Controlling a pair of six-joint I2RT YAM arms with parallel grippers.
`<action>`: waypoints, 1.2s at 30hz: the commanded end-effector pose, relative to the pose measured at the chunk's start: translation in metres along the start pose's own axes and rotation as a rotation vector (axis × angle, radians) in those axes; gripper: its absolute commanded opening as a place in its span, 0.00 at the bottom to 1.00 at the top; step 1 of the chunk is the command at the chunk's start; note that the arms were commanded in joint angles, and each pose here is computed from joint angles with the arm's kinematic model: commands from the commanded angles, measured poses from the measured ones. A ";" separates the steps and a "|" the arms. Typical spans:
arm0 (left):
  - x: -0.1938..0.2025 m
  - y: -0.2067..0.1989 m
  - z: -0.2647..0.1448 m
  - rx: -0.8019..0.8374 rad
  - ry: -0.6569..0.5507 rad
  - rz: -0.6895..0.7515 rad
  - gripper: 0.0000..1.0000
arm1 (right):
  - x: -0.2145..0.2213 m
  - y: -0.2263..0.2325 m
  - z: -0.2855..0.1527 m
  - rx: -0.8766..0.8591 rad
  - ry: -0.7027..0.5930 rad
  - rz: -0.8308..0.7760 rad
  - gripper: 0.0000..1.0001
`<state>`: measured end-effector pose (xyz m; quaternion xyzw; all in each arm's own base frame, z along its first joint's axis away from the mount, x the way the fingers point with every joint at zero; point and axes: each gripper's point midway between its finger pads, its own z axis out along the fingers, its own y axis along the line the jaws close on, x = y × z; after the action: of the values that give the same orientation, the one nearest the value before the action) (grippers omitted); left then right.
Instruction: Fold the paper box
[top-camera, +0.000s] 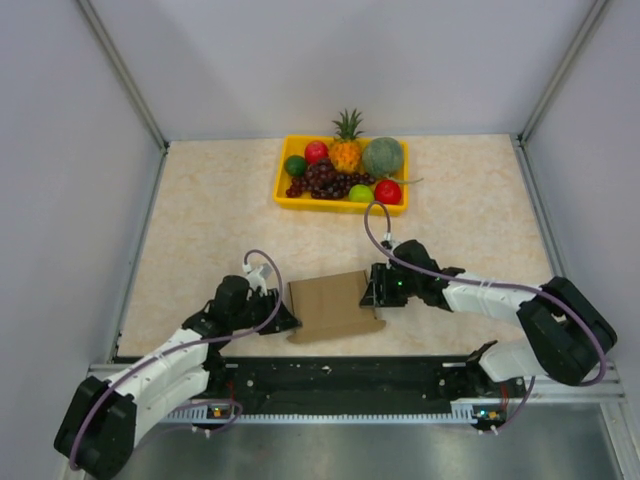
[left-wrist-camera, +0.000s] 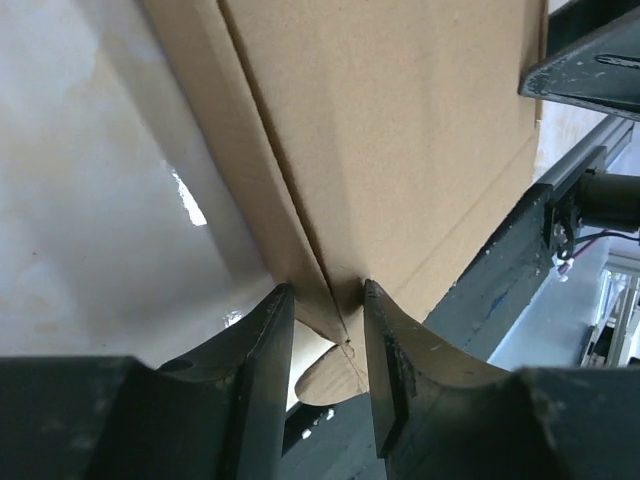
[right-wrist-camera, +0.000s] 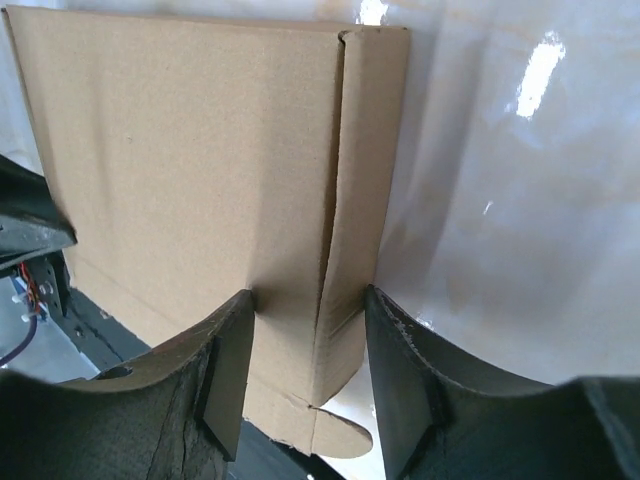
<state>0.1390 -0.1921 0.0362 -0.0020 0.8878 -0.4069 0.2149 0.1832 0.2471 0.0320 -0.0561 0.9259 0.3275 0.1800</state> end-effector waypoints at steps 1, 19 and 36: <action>-0.006 -0.025 -0.004 0.105 -0.024 0.026 0.42 | 0.001 0.001 0.005 -0.014 0.022 -0.043 0.47; -0.066 -0.031 -0.042 -0.082 -0.295 -0.055 0.68 | -0.004 -0.014 0.005 -0.119 0.018 0.023 0.26; -0.028 -0.006 -0.013 0.021 -0.248 -0.239 0.71 | 0.000 -0.053 0.009 -0.061 0.050 0.134 0.19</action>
<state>0.1496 -0.1739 0.0421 -0.1524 0.8635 -0.4053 0.2587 0.1996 0.2383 0.0293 -0.0335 0.8910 0.4301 0.1414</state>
